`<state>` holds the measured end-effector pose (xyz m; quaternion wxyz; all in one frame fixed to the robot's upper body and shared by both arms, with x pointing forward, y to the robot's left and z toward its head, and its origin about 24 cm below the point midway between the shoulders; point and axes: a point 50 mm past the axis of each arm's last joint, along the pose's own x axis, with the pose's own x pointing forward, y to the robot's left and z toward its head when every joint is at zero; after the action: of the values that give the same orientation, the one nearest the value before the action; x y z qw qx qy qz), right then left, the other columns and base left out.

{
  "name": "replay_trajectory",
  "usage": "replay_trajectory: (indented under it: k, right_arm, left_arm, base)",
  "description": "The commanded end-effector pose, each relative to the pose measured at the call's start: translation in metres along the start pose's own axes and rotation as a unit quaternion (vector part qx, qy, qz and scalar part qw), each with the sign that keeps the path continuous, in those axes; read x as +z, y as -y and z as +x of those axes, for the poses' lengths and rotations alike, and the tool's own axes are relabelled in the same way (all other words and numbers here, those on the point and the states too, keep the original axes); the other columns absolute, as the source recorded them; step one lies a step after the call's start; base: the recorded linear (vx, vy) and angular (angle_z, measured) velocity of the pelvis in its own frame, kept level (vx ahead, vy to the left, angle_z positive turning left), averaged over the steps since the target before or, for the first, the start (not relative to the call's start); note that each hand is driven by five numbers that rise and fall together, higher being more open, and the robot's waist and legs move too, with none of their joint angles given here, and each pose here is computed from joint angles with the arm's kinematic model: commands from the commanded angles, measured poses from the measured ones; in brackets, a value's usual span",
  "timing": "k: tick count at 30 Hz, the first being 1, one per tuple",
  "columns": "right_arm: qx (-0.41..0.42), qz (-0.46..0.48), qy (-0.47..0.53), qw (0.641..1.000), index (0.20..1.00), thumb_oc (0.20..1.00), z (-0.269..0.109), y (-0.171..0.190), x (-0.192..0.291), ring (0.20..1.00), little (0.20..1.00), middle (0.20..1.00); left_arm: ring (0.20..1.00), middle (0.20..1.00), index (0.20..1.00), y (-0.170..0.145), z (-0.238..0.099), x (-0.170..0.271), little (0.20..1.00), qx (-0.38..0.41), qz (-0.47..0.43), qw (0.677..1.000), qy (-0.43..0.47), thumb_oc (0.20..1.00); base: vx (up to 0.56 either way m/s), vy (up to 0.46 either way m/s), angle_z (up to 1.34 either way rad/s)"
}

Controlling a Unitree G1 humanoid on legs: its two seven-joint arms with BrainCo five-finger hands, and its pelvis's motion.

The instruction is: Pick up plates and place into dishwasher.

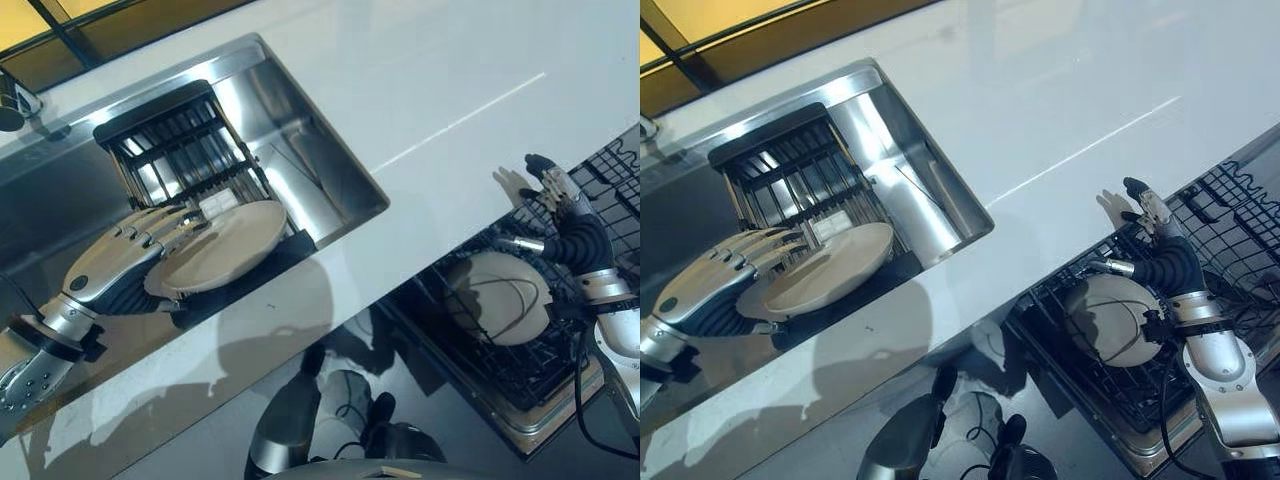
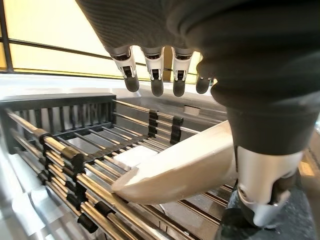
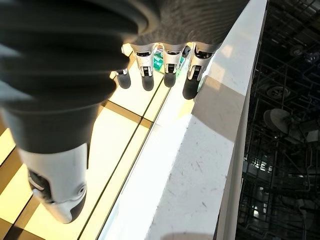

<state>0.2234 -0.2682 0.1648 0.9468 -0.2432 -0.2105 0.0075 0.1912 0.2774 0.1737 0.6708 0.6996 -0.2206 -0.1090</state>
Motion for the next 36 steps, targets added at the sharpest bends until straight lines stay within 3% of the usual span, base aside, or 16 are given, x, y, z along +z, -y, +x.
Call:
replay_trajectory:
  k: [1,18,19,22,23,24,36]
  right_arm:
    - [0.003,-0.003,-0.015,1.0,1.0,1.0,0.003,0.004,-0.006,1.0,1.0,1.0]
    - [-0.015,0.016,0.014,1.0,1.0,1.0,0.01,-0.003,-0.002,1.0,1.0,1.0]
    - [-0.017,0.017,0.016,1.0,1.0,1.0,0.01,-0.003,-0.002,1.0,1.0,1.0]
    - [-0.017,0.017,0.016,1.0,1.0,1.0,0.01,-0.003,-0.002,1.0,1.0,1.0]
    - [-0.021,0.019,0.02,0.999,1.0,1.0,0.012,-0.004,-0.001,1.0,1.0,1.0]
    - [-0.021,0.02,0.021,0.999,1.0,1.0,0.012,-0.005,-0.001,1.0,1.0,1.0]
    - [-0.022,0.021,0.022,0.999,1.0,1.0,0.013,-0.006,-0.001,1.0,1.0,1.0]
  left_arm:
    - [1.0,1.0,1.0,0.0,0.001,-0.005,1.0,0.011,0.012,1.0,-0.009,1.0]
    - [1.0,1.0,1.0,0.002,0.026,-0.008,1.0,0.048,-0.003,0.999,-0.014,1.0]
    - [0.884,0.884,0.884,0.004,0.027,-0.007,0.884,0.047,-0.004,0.999,-0.012,0.884]
    - [0.884,0.884,0.884,0.004,0.027,-0.007,0.884,0.047,-0.004,0.999,-0.012,0.884]
    - [0.244,0.244,0.244,0.004,0.031,-0.007,0.244,0.046,-0.005,0.999,-0.01,0.244]
    - [0.2,0.2,0.2,0.004,0.033,-0.007,0.2,0.046,-0.007,0.999,-0.01,0.2]
    - [0.2,0.2,0.2,0.004,0.037,-0.005,0.2,0.038,-0.013,0.999,-0.008,0.2]
  base:
    - [-0.07,-0.055,0.0]
    - [-0.04,-0.019,-0.04]
    - [0.0,0.0,0.0]
    - [-0.01,-0.008,-0.03]
    - [-0.04,-0.022,-0.07]
    - [-0.04,-0.021,-0.05]
    - [0.0,0.001,-0.02]
